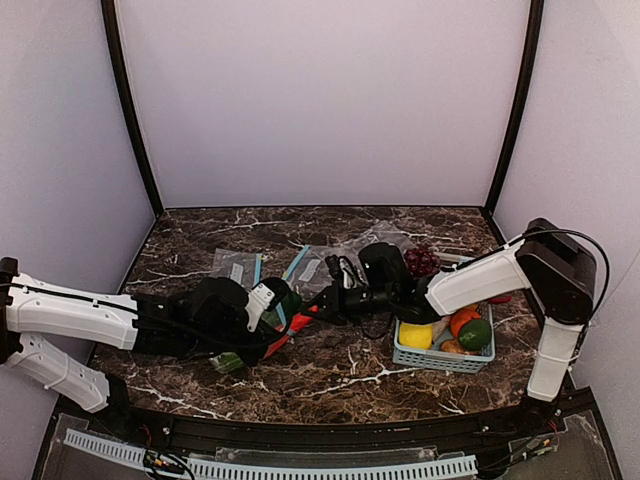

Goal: Place the food in the zip-top bag and seal the zipper
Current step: Hold the zipper food storage bag at the center of the board, then adjust the fake vegetable in the zipper food storage bag.

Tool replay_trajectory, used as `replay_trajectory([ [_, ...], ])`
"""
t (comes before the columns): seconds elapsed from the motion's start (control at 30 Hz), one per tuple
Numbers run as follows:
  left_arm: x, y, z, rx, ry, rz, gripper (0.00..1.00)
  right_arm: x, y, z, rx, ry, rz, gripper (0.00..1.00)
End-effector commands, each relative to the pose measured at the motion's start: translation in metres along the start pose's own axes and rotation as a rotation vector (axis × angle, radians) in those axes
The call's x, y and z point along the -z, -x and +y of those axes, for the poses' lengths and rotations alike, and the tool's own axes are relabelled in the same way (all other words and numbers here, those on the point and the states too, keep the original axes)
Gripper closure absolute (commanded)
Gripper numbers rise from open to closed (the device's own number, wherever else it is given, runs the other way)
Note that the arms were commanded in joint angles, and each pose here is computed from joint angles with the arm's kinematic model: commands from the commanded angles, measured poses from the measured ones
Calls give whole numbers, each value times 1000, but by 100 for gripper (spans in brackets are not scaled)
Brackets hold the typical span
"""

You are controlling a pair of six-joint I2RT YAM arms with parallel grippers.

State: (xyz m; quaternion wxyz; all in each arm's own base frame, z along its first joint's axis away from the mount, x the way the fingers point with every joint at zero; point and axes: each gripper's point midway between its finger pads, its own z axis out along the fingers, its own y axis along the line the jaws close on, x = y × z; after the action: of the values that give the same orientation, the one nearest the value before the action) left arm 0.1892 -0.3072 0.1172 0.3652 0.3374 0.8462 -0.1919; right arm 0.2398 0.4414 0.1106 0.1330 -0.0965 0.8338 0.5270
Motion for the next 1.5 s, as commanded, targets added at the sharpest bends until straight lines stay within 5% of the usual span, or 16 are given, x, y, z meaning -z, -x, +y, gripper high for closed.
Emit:
replay_trajectory([
  [0.0, 17, 52, -20, 65, -120, -208, 99, -10, -13, -7, -45, 14, 56, 99],
  [1.13, 39, 94, -15, 123, -171, -344, 99, -21, -17, 3, -28, 24, 76, 93],
  [1.47, 55, 78, -29, 60, -287, -233, 99, 24, -1, -15, -9, -95, -23, 64],
])
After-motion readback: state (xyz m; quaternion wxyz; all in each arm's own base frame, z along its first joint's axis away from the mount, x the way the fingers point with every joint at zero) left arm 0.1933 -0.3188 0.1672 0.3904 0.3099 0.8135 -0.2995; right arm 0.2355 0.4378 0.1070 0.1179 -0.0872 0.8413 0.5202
